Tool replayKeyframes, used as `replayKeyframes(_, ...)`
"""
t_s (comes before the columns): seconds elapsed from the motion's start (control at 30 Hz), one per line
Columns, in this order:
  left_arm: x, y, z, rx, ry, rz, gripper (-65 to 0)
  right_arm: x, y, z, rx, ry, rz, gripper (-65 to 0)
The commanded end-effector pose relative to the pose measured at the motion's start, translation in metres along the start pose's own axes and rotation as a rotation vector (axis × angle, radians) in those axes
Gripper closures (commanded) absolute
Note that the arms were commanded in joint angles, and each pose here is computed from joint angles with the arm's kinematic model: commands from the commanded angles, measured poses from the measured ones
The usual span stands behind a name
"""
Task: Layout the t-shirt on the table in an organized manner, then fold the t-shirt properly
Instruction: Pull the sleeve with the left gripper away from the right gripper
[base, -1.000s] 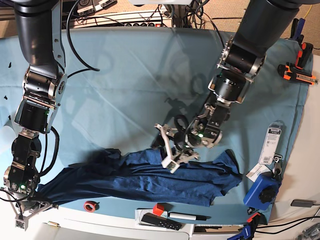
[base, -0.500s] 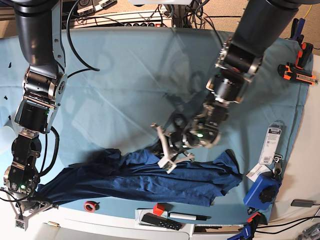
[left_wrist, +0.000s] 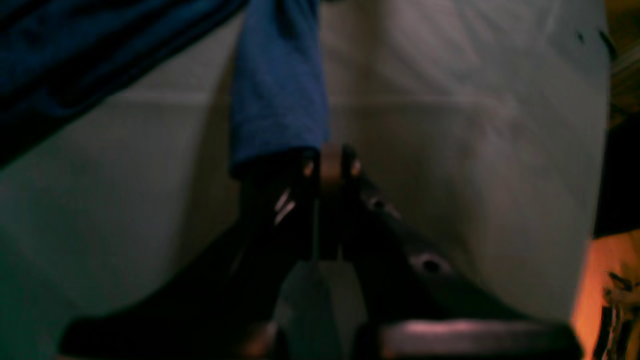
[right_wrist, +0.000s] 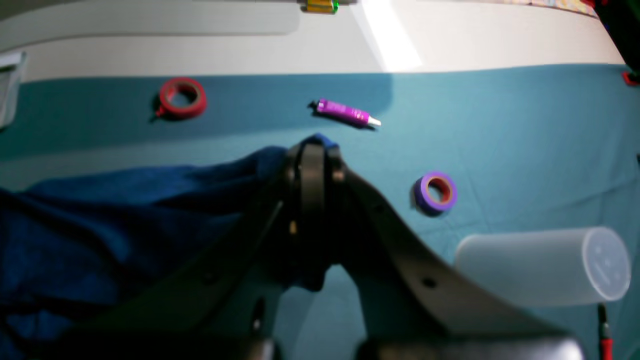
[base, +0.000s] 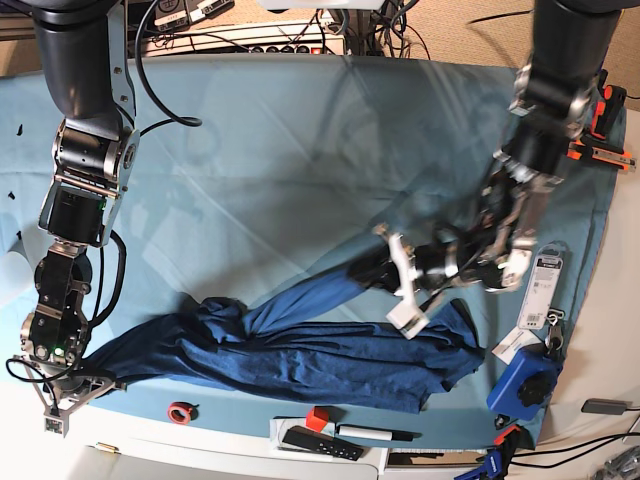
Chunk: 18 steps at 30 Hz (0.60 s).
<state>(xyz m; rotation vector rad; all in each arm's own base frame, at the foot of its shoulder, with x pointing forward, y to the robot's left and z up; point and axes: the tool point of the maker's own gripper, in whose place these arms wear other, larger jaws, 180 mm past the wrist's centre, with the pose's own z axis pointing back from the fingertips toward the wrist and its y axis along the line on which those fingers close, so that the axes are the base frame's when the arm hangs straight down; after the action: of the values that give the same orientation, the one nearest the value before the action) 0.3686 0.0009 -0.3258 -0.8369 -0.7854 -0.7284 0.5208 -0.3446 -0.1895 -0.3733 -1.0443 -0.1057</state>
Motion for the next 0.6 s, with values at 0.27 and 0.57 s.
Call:
replayKeyframes(0.27, -0.024, -0.053, 0.054, -0.068, 0.084, -0.155, 0.0, 0.034, -0.015, 0.008, -0.027, -0.084, -0.015, 0.0)
replayKeyframes(0.57, -0.092, -0.066, 0.099, -0.057, 0.265, -0.136, 0.0, 0.032, -0.015, 0.008, -0.027, -0.077, -0.014, 0.0)
